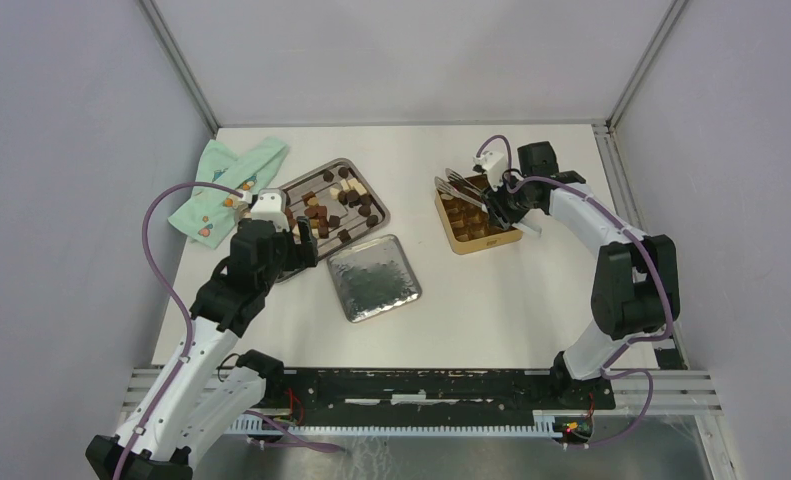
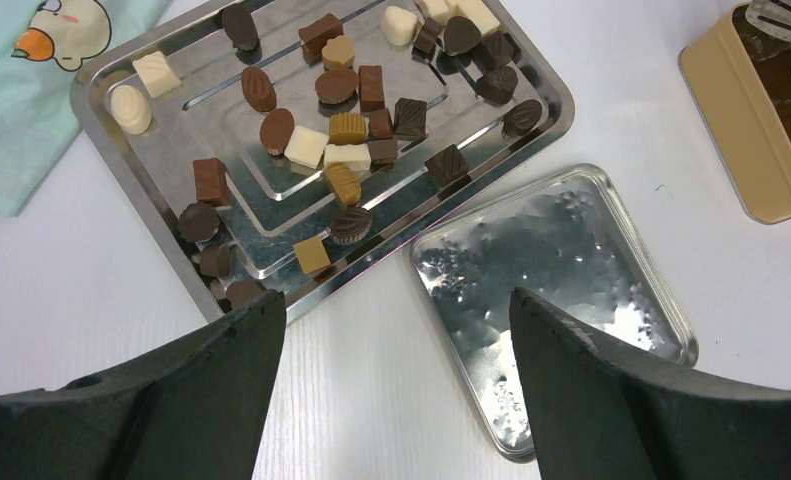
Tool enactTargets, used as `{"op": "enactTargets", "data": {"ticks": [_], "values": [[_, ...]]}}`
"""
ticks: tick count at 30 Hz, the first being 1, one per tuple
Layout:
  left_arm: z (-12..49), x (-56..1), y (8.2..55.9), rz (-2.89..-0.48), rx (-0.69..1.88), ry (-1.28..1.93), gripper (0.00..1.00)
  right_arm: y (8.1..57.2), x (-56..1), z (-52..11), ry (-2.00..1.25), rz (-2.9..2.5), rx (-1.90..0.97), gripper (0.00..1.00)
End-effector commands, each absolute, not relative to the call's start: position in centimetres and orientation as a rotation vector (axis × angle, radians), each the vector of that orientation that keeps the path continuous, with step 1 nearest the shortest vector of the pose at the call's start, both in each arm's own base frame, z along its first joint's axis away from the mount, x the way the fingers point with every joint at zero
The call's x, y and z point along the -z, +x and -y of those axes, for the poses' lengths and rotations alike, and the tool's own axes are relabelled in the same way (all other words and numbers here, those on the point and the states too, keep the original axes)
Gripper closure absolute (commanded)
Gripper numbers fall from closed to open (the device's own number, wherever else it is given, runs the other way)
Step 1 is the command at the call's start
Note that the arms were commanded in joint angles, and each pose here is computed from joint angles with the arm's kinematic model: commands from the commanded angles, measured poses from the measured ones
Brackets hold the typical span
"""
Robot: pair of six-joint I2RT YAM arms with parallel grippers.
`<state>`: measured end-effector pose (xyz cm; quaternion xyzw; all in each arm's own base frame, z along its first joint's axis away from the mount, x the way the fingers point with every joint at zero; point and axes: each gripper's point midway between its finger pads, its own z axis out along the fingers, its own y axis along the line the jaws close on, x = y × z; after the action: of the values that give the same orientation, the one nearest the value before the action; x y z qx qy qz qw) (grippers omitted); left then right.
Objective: Pack the chocolate
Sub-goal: Place the fake chocolate in the packing box, then pick up the fake chocolate from the plate.
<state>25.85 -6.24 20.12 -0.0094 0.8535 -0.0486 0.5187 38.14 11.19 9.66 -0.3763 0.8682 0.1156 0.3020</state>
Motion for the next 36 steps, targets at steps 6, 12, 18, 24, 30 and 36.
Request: {"op": "enactTargets", "data": {"ticks": [6, 12, 18, 24, 30, 36], "values": [[6.5, -21.4, 26.5, -1.991, 0.117, 0.037, 0.13, 38.0, -14.2, -13.0, -1.03, -2.12, -0.379, 0.56], [6.5, -21.6, 26.4, -1.988, 0.12, 0.047, 0.13, 36.4, -16.0, -15.9, -1.151, -2.004, -0.457, 0.57], [6.3, -21.8, 26.4, -1.978, 0.111, 0.045, 0.12, 34.9, -16.2, -20.1, -1.342, -1.931, -0.451, 0.57], [6.0, -22.3, 26.2, -1.961, 0.1, 0.03, 0.11, 35.4, -15.0, -23.8, -1.499, -1.943, -0.368, 0.57], [5.9, -22.6, 26.1, -1.948, 0.103, 0.029, 0.11, 38.4, -13.5, -25.9, -1.551, -1.995, -0.279, 0.58], [5.9, -22.8, 26.0, -1.938, 0.106, 0.029, 0.11, 41.1, -12.0, -26.3, -1.557, -2.037, -0.196, 0.59]]}}
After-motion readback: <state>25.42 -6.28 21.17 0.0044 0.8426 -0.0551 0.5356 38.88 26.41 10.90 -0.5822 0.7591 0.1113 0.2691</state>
